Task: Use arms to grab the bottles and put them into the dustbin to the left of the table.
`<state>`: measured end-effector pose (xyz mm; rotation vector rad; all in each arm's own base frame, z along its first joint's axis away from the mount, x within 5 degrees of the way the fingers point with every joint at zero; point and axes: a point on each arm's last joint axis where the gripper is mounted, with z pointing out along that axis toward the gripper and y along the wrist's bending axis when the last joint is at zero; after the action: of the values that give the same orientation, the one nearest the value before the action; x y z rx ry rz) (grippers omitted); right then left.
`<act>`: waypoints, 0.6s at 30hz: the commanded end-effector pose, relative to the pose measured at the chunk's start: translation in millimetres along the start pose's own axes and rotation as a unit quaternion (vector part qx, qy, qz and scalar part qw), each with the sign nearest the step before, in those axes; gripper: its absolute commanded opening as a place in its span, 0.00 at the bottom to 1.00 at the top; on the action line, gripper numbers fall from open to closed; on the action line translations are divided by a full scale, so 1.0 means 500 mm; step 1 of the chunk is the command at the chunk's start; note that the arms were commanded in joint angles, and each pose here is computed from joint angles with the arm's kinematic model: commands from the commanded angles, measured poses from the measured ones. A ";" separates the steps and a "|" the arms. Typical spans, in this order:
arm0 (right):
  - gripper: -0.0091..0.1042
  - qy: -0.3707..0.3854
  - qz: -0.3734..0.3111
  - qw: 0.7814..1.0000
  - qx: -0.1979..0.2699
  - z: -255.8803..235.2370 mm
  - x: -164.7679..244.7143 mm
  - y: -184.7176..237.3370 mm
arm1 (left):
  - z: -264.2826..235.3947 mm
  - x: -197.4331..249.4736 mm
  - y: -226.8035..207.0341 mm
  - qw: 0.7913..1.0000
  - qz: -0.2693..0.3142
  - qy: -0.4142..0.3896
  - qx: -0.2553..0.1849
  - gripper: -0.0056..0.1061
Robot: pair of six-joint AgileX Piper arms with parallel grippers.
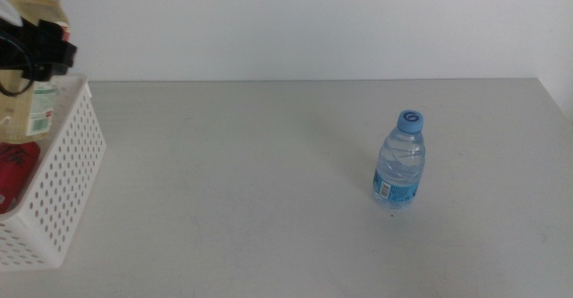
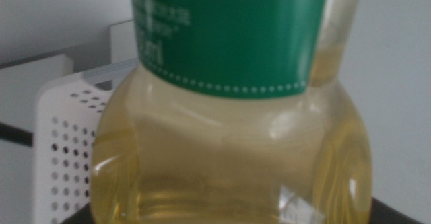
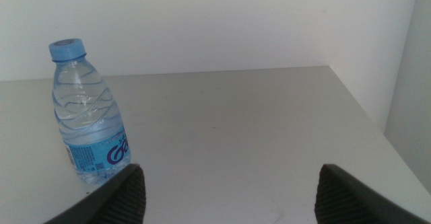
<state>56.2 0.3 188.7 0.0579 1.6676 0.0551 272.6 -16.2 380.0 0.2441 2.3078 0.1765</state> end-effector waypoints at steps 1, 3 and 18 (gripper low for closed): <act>0.65 -0.057 -0.006 0.998 0.001 -0.006 -0.024 0.000 | -0.072 -0.041 0.048 0.996 -0.022 -0.082 -0.036 0.09; 0.65 -0.057 -0.006 0.998 0.001 -0.006 -0.024 0.000 | -0.075 -0.037 0.087 0.994 -0.046 -0.075 -0.064 0.09; 0.65 -0.057 -0.006 0.998 0.001 -0.006 -0.024 0.000 | 0.082 0.010 0.187 0.993 -0.109 0.026 -0.022 0.09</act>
<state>56.2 0.3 188.7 0.0579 1.6676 0.0551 307.3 76.5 340.4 -0.0255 2.5211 0.0986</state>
